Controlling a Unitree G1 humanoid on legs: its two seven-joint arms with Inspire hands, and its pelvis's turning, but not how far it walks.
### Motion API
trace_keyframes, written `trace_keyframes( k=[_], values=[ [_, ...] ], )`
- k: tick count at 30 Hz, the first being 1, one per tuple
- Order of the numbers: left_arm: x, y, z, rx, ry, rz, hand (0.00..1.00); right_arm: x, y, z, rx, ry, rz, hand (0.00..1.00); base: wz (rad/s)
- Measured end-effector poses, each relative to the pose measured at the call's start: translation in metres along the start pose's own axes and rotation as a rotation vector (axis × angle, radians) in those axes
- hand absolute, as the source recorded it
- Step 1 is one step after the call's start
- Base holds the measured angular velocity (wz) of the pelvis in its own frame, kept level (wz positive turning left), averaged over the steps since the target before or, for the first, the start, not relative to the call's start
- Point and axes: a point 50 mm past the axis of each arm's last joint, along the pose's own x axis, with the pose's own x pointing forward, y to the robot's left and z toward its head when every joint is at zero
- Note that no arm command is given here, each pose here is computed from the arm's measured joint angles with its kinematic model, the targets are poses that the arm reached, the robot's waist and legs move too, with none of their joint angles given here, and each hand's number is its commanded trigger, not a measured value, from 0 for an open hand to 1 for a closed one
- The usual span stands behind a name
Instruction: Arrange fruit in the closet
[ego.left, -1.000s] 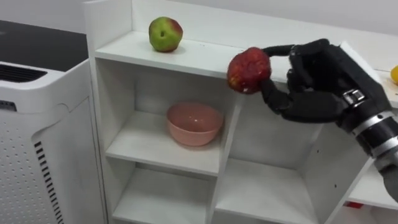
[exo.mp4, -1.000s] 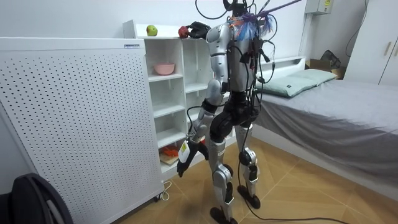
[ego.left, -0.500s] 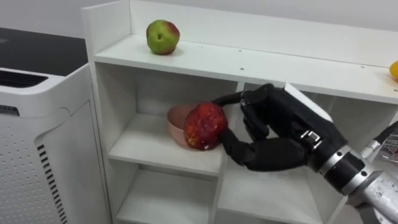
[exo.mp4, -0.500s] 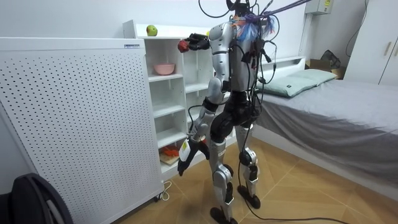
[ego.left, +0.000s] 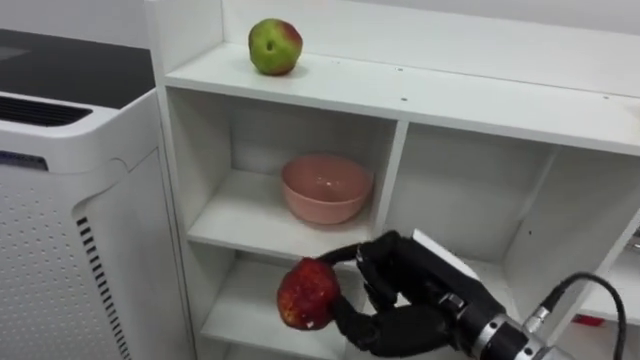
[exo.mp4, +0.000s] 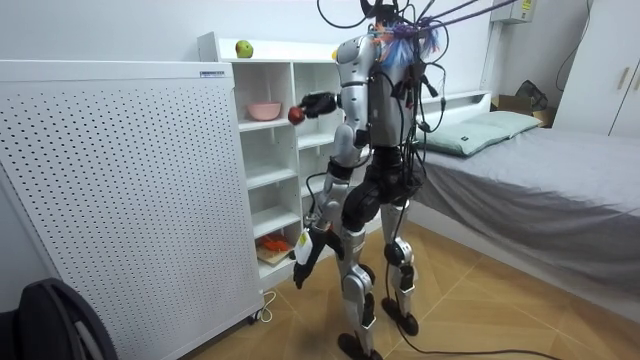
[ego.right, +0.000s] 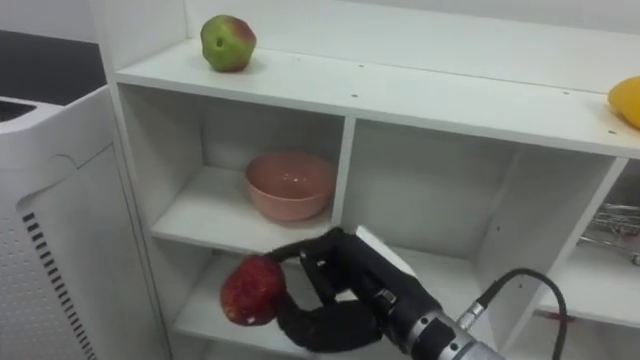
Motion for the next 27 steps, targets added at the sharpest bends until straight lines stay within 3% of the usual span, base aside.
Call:
trace_keyframes(
  k=[3,9,16,27],
  values=[
    [0.002,0.002,0.008,-0.013,-0.021,-0.006,0.00,-0.003,-0.002,-0.031,-0.018,0.138,-0.041,1.00,0.11],
    [0.004,0.004,0.011,-0.140,-0.009,-0.009,0.00,-0.006,-0.004,-0.052,-0.027,0.228,-0.092,1.00,0.02],
    [0.004,0.001,0.009,-0.258,0.007,-0.020,0.00,-0.007,-0.011,-0.061,-0.021,0.268,-0.161,1.00,0.06],
    [-0.001,-0.005,-0.003,-0.292,0.014,0.002,0.00,-0.010,-0.026,-0.067,-0.061,0.292,-0.279,1.00,0.02]
  ],
)
